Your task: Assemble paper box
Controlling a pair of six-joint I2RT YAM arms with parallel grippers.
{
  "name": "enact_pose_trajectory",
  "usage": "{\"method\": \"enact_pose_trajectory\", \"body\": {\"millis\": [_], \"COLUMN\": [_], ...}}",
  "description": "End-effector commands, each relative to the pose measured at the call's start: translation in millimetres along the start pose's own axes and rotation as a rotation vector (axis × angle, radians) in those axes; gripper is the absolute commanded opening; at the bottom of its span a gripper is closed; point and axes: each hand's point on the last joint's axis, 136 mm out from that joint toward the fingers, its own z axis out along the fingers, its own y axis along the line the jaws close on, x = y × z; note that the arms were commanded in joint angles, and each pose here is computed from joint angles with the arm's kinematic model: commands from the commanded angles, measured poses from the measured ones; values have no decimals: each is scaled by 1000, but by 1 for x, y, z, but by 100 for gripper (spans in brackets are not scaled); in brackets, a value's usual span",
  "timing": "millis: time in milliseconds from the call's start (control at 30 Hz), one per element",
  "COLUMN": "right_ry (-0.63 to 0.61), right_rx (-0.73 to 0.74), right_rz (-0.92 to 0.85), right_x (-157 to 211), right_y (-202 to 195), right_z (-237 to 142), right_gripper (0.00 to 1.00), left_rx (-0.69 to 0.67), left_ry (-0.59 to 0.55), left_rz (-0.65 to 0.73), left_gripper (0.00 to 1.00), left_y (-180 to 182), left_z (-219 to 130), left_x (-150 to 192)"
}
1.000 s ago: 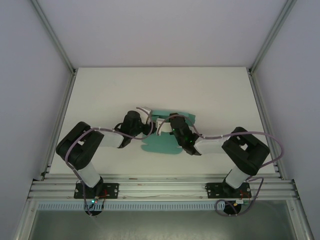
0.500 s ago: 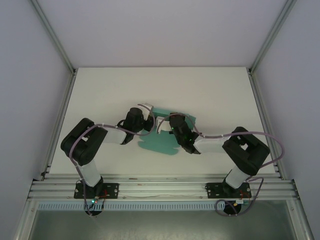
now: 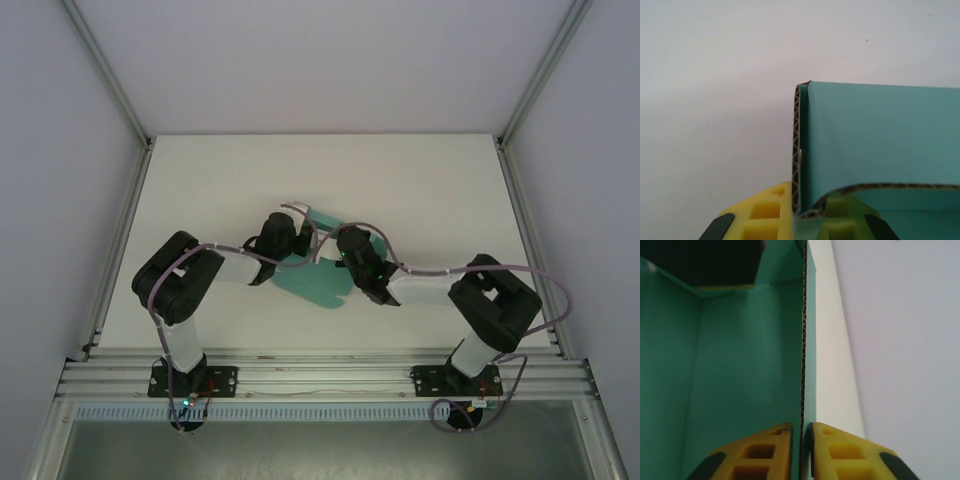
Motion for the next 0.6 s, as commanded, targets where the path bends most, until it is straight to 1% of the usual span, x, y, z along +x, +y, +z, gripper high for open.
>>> {"method": "enact_pose_trajectory", "body": {"millis": [0,67,100,133,167,200,233,267,300,333,400,467,500,567], "right_ry": [-22,-43,-56,-72,-89,-109,-123,-133,-139,-144,-147,-125,-100,-68], "right_rx": [-77,-93,-107,-129,-158,-183,-204,-217,-230,-243,-248,-215,-244,-321], "right_rz": [151,236,285,323,362,422,473,542,633,708,860,1039,1100,1141], "right_x": [0,1,1,2,3,3,4,5,7,7,8,13,14,7], "right_y": [-1,-10,-15,-18,-20,-24,-28,-34,-41,-49,-68,-92,-98,-97], "right_z": [-16,-29,-36,-44,-51,-60,-66,-71,-74,-75,-74,-65,-59,-50], "right_gripper": [38,50,54,62,65,72,74,85,98,100,100,100,100,100], "left_rx": [-2,21,44,56,66,80,90,98,112,122,155,187,201,215], "left_ry": [-29,-29,-34,-34,-33,-33,-38,-49,-60,-62,-67,-72,-71,-71], "left_rz": [-1,14,25,30,38,48,53,54,62,63,68,71,76,79], "left_gripper": [0,0,0,0,0,0,0,0,0,0,0,0,0,0], "left_y": [-1,-5,-9,-10,-12,-14,-16,-17,-20,-21,-27,-33,-36,-39], "left_z": [-1,-4,-5,-6,-6,-7,-8,-10,-11,-11,-11,-11,-11,-11], "left_x": [-4,-3,-3,-2,-1,0,0,0,-1,0,-1,-1,-1,0]}}
